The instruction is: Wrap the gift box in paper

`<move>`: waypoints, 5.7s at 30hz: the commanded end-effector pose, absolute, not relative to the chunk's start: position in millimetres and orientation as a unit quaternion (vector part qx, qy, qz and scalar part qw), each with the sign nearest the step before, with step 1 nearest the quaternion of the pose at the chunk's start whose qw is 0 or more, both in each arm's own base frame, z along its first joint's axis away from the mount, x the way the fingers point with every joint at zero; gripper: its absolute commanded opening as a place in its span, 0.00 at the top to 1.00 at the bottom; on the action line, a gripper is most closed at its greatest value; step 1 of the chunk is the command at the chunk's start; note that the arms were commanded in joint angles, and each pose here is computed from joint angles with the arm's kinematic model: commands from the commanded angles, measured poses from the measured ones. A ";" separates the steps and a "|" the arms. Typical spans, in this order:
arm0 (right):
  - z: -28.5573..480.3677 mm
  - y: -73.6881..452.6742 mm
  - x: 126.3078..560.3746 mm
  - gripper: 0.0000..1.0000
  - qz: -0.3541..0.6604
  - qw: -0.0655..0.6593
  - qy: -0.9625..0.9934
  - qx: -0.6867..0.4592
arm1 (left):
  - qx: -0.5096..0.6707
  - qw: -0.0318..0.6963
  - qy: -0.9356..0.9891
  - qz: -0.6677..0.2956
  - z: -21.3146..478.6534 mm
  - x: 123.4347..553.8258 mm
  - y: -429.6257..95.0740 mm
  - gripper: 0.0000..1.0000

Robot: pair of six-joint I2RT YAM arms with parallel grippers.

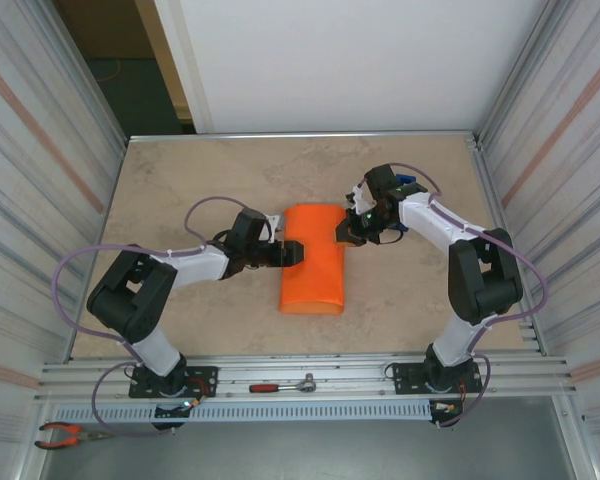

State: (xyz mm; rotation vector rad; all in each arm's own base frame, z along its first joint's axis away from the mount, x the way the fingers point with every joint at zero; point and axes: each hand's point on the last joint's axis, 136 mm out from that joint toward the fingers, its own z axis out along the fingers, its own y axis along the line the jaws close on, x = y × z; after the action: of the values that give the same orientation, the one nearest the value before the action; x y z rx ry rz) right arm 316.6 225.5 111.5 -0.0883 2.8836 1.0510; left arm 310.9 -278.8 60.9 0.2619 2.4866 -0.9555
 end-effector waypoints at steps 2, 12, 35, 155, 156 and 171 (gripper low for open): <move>101.7 223.2 316.7 1.00 0.323 0.027 0.945 -0.039 | 0.068 0.145 0.953 -0.256 -4.7 277.3 -243.8 0.31; 64.5 211.3 310.0 1.00 0.257 0.000 0.965 -0.046 | 0.065 0.148 0.953 -0.256 -3.4 279.0 -243.5 0.31; 91.1 209.0 313.1 0.68 0.235 0.048 0.970 -0.036 | 0.054 0.140 0.959 -0.241 -10.2 275.1 -237.0 0.36; 134.2 229.6 368.6 0.48 0.343 0.213 0.911 0.080 | 0.073 0.224 0.900 -0.366 101.8 387.7 -256.9 0.23; 135.0 235.3 367.6 0.52 0.346 0.213 0.911 0.074 | 0.074 0.224 0.901 -0.365 101.5 389.7 -257.7 0.23; 106.5 269.7 361.5 0.82 0.351 0.177 0.918 0.052 | 0.077 0.234 0.900 -0.361 106.1 407.7 -263.2 0.23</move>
State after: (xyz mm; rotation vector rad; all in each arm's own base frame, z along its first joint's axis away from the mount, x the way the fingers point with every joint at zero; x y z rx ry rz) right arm 355.1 265.4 93.6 0.1582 2.6326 0.9527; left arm 400.1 -260.8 94.3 0.1686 2.4996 -0.9946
